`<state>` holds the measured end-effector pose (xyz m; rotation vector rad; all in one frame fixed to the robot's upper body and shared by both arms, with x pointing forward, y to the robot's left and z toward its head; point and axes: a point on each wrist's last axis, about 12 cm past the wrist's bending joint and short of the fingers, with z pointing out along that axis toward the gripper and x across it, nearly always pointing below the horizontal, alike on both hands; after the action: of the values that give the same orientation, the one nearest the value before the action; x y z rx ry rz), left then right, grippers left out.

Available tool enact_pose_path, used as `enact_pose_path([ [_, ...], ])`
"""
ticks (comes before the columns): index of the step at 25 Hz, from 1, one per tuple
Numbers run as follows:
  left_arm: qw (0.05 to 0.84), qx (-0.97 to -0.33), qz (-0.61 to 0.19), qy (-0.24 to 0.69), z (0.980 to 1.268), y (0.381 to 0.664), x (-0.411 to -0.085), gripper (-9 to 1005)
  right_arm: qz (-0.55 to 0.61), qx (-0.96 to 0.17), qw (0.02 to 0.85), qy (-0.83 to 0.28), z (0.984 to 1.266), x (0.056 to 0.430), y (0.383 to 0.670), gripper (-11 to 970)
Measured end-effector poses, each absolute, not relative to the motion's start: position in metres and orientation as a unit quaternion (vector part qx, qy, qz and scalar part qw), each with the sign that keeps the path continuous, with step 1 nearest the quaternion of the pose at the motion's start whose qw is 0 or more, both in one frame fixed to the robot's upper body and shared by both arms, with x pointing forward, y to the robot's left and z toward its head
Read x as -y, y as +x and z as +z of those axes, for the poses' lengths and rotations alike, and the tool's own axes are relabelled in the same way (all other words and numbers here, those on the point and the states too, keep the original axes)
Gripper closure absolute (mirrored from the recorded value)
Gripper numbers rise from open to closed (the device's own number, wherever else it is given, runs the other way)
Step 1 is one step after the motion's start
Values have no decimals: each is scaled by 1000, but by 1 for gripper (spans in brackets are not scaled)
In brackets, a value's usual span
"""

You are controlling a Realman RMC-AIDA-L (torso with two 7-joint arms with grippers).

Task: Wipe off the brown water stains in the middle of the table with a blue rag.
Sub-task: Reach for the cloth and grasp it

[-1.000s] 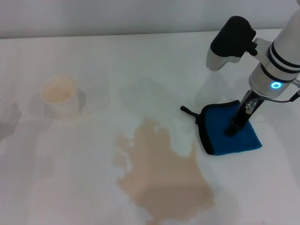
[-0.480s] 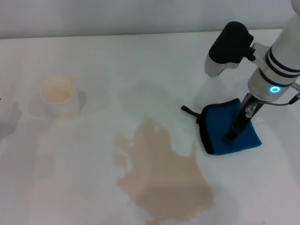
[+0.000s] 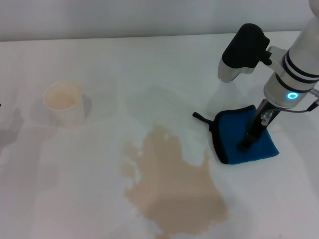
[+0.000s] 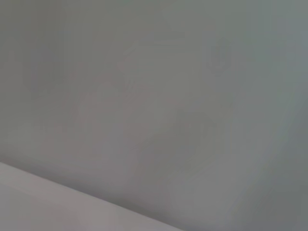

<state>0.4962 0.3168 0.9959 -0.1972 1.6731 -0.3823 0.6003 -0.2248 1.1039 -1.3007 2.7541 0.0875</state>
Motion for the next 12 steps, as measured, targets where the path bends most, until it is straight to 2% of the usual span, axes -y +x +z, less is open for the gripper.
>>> enact_pose_path([
  [12,651,-735,-170,-87,996,496,-316,104,29,-904,42,-424,1105,227,600,340],
])
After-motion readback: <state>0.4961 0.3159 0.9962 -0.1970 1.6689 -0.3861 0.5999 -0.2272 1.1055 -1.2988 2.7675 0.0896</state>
